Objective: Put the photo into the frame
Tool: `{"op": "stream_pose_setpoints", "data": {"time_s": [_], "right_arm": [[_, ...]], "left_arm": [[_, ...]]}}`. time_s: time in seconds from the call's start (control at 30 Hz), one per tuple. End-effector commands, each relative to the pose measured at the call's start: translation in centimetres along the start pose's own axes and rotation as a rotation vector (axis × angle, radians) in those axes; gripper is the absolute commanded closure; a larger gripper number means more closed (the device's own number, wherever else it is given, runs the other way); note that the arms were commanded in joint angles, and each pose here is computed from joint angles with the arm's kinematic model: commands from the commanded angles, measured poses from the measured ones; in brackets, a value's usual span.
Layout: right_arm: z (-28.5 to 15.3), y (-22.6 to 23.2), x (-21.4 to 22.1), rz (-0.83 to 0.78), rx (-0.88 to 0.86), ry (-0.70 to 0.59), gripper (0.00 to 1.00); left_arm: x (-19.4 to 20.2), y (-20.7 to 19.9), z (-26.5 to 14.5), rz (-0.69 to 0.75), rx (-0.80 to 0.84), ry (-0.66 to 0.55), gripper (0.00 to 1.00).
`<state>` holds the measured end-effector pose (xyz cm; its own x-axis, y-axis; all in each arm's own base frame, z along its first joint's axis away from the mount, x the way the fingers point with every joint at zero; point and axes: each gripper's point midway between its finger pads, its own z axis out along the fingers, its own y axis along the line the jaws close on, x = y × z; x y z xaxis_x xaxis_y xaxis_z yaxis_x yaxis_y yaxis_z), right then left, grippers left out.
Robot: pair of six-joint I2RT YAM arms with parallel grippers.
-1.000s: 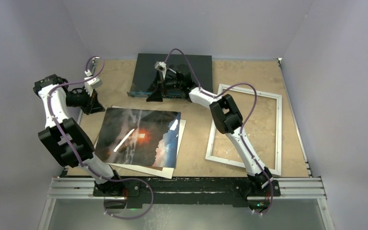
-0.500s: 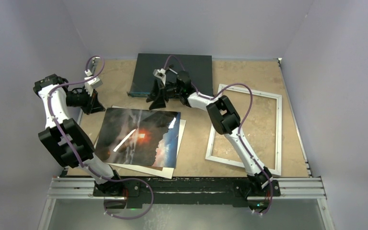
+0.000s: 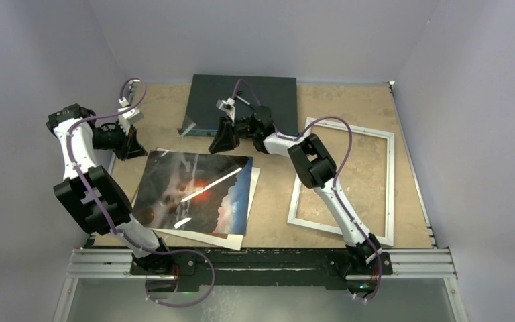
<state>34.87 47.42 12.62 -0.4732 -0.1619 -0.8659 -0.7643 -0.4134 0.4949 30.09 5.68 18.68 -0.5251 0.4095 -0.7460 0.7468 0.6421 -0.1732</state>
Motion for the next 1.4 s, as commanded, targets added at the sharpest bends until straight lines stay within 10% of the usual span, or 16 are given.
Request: {"op": "stream_pose_setpoints", "data": {"time_s": [0.0, 0.23, 0.43, 0.97, 1.23, 1.37], "right_arm": [[-0.1, 2.0, -2.7, -0.071, -0.007, -0.014, 0.82], [-0.3, 1.9, -2.9, -0.023, 0.039, -0.022, 0.88], [0.2, 4.3, -2.8, -0.026, 0.004, -0.036, 0.55], [1.9, 3.3, -4.1, 0.056, 0.151, -0.070, 1.00], [-1.7, 4.4, -10.5, 0.070, 0.433, -0.181, 1.00], [-4.8, 7.2, -13.7, 0.073, 0.569, -0.291, 1.00]], "left_arm": [[-1.8, 0.0, -0.5, 0.050, -0.008, -0.053, 1.00], [-2.0, 0.3, -0.5, 0.031, -0.016, -0.055, 1.00], [-2.2, 0.6, -0.4, 0.027, -0.026, -0.065, 1.00], [-3.1, 0.9, -0.6, 0.001, -0.045, -0.096, 1.00], [-5.7, 4.8, -2.5, -0.116, -0.256, -0.153, 0.25], [-7.6, 6.6, -4.1, -0.209, -0.376, -0.175, 0.13]]}}
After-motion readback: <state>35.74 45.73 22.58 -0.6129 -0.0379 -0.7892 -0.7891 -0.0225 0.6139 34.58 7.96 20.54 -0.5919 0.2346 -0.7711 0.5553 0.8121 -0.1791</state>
